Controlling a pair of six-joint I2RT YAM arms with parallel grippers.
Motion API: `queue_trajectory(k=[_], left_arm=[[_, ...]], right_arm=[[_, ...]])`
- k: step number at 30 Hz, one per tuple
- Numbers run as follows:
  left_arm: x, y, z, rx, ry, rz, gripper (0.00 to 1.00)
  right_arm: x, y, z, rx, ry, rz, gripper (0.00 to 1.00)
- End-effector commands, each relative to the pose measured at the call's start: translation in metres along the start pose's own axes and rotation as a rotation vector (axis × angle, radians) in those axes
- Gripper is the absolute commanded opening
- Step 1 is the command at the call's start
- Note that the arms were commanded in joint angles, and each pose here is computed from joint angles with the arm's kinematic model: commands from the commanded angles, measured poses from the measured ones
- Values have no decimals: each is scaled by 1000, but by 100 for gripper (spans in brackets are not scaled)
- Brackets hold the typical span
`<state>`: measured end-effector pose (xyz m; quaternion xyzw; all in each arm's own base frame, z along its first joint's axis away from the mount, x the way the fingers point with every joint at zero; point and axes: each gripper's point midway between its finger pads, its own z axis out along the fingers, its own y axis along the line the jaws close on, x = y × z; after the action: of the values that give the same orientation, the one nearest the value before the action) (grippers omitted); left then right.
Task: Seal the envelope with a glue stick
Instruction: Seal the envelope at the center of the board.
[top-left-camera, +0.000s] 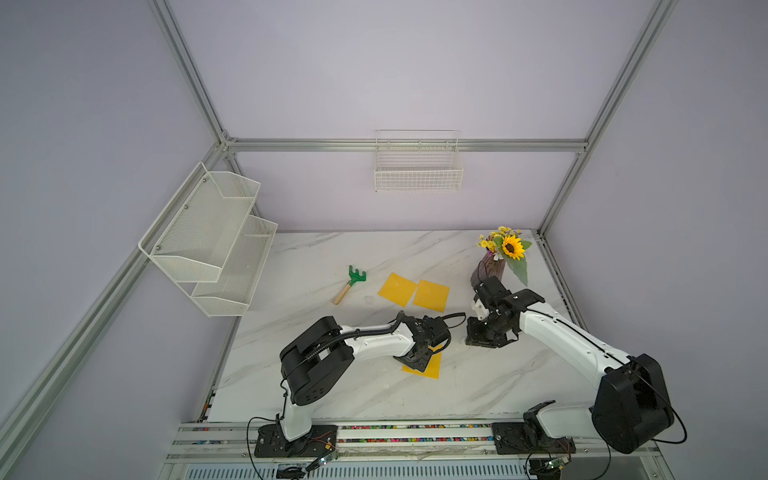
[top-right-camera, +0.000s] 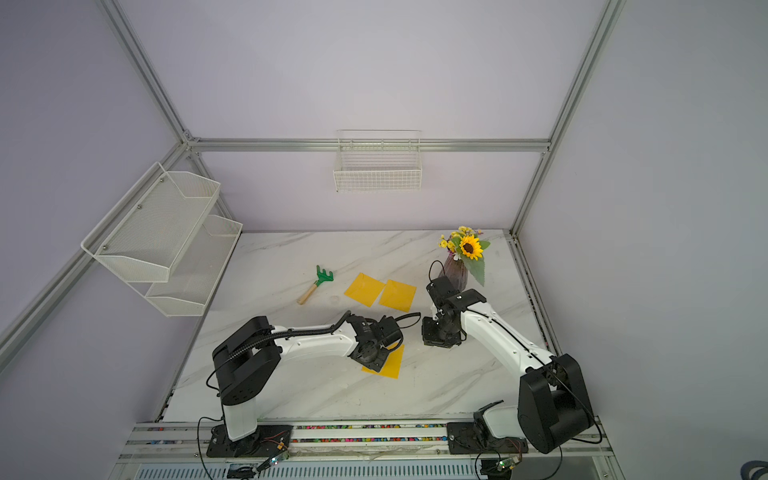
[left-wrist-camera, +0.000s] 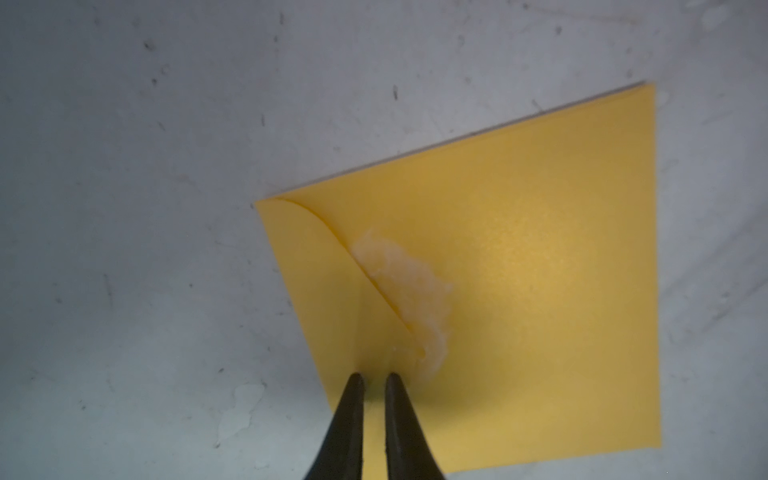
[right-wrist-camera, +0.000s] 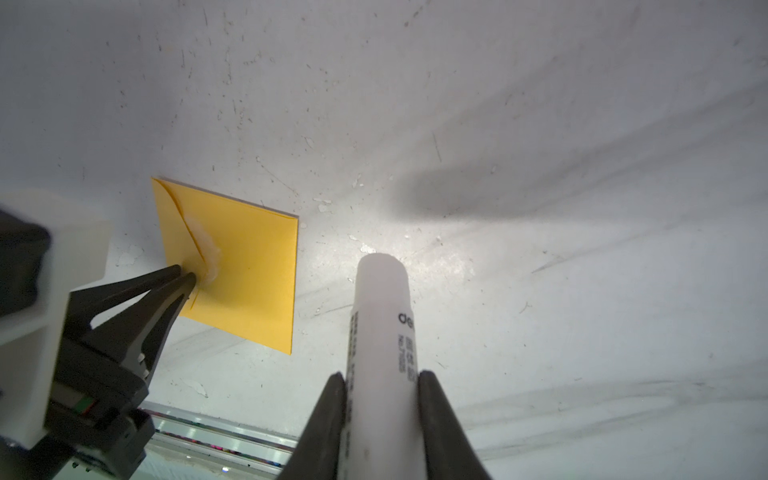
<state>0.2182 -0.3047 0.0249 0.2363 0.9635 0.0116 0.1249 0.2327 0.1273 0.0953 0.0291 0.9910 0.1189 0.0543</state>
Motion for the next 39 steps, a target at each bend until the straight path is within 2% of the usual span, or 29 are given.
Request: queue_trajectory(k=[1,7,28,39], left_arm=[[0,1,-1,21,-22,-10,15],[-16,2,-16,36,-68,-3,16],[-27,-5,-5,94,-52,-10,19],[11,3,30,46,70,-13,19]], right_arm=[[-1,2,-5,3,-7,-12,0],[1,2,-2,-1,2,-13,0],[-1,4,-2,-12,0,-17,0],[2,3,0,-14,4,-16,0]])
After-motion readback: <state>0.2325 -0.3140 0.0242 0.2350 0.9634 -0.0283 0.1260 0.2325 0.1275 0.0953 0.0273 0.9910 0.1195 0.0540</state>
